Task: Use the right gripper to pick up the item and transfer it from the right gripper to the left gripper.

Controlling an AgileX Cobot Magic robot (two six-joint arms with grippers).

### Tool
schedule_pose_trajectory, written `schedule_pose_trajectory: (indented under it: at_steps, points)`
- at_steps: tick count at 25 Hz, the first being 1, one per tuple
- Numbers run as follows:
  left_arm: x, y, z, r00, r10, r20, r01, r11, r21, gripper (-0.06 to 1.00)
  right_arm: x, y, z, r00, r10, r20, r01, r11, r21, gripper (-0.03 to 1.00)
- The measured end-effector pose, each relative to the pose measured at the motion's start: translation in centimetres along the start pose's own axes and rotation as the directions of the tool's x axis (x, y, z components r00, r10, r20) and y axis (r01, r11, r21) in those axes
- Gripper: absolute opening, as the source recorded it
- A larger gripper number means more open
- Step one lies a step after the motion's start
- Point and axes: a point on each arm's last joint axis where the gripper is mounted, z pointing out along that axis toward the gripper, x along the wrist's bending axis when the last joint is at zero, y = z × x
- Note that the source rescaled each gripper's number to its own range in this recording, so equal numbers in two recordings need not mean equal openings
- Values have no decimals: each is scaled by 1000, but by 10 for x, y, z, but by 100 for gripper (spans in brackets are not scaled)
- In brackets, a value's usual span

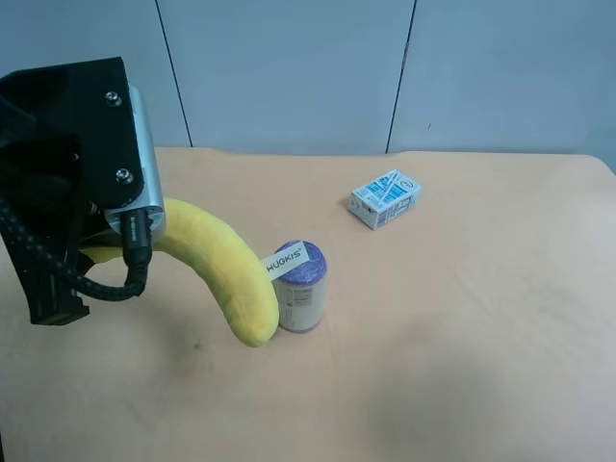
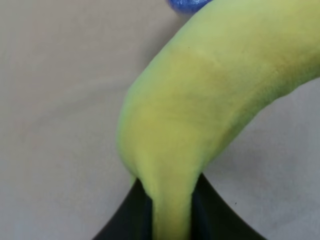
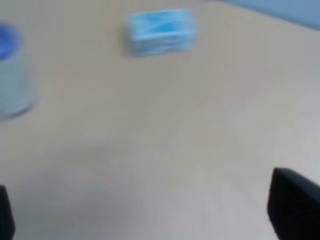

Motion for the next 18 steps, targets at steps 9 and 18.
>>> schedule_pose_trajectory:
  at_steps: [9, 18]
  points:
    - [0, 0, 0, 1000, -15, 0, 15, 1000, 0, 0, 2, 0, 0, 967, 117, 227, -118, 993, -8, 100]
    - [1, 2, 0, 1000, -16, -10, 15, 1000, -26, 0, 2, 0, 0, 967, 117, 226, -118, 993, -9, 100]
